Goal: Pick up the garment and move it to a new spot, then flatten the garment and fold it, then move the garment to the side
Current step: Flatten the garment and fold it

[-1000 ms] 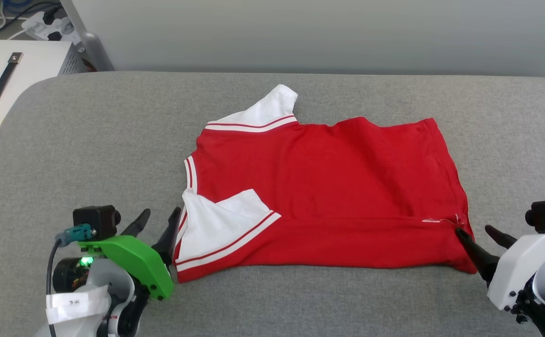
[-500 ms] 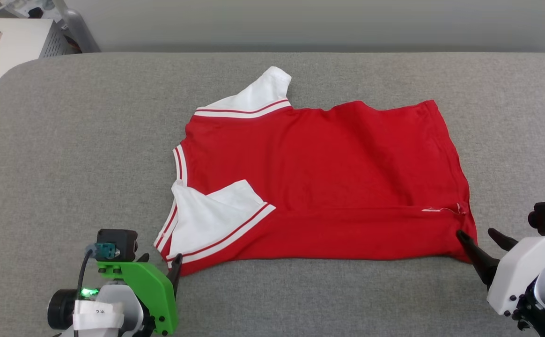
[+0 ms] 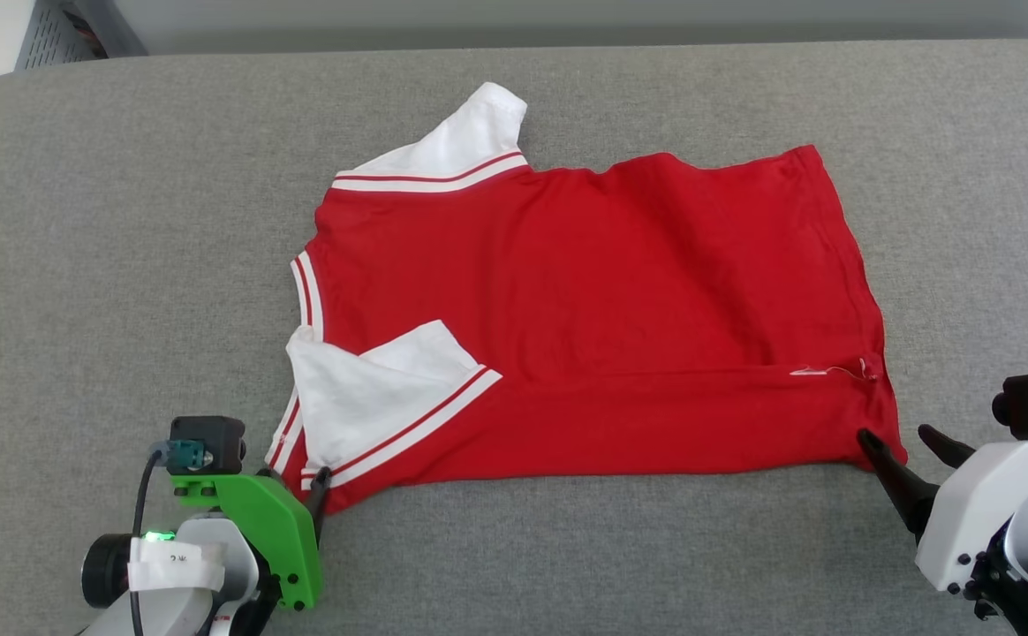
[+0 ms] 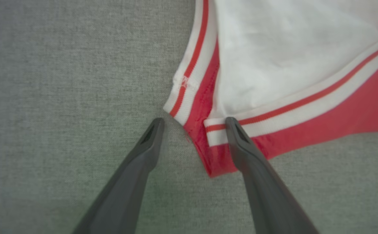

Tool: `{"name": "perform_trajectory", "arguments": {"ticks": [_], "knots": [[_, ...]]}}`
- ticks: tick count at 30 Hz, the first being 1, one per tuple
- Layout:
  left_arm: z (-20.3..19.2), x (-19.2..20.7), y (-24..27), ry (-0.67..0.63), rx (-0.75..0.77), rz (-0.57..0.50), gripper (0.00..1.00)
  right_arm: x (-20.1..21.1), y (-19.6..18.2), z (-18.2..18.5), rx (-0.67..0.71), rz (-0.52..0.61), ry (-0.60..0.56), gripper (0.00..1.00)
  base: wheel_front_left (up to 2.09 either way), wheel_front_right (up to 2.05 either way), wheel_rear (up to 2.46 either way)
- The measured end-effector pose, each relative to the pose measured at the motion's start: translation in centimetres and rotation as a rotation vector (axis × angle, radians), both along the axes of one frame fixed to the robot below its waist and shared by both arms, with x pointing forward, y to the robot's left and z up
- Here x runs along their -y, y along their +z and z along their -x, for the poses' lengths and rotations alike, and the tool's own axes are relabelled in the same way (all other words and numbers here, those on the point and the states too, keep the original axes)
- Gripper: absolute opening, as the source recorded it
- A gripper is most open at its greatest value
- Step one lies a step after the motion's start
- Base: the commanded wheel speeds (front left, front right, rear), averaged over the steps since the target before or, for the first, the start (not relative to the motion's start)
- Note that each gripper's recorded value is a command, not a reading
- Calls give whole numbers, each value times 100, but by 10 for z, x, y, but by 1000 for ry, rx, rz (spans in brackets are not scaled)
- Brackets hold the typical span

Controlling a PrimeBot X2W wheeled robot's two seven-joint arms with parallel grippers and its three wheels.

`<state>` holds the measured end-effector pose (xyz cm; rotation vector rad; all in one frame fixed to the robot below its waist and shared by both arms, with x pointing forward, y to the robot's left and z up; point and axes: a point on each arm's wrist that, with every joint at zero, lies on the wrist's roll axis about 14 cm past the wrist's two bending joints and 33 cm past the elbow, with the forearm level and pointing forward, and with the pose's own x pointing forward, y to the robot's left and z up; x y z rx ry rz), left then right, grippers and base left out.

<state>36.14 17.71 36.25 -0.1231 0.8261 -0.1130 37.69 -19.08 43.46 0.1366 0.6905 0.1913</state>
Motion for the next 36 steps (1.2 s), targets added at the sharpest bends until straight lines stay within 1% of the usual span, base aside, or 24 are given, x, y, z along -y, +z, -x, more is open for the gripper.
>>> {"name": "perform_trajectory", "arguments": {"ticks": [1, 2, 3, 7, 13, 18, 21, 33, 34, 35, 36], "knots": [[-1, -1, -3, -2, -10, -2, 78, 1, -1, 0, -5, 2, -2, 100, 0, 0, 0], [-2, -1, -4, -4, -14, -3, 29, 2, -2, 0, -8, 4, -4, 100, 0, 0, 0], [-4, -1, -5, -4, -17, -3, 0, 3, -3, 0, -10, 6, -6, 100, 0, 0, 0], [-7, 3, -4, -13, -9, 19, 0, 4, -2, 1, -13, 16, -4, 100, 0, 0, 0], [-11, 1, 13, 20, 81, 42, 0, 11, -1, 0, -22, 66, 1, 100, 0, 0, 0], [-17, 0, 43, 39, 179, 69, 0, 15, -15, 3, -93, 104, -6, 100, 0, 0, 0], [-17, 2, 55, 36, 211, 79, 0, 12, -23, -2, -118, 109, -8, 100, 0, 0, 0], [-11, -2, 49, 38, 180, 74, 0, 4, -61, -18, -233, 139, 14, 100, 0, 0, 0], [-11, -2, 48, 38, 176, 73, 0, 3, -65, -16, -252, 140, 18, 62, 0, 0, 0], [-10, -3, 47, 39, 173, 72, 0, 3, -67, -15, -263, 141, 20, 36, 0, 0, 0], [-10, -3, 47, 39, 170, 71, 0, 3, -68, -15, -268, 142, 21, 0, 0, 0, 0]]}}
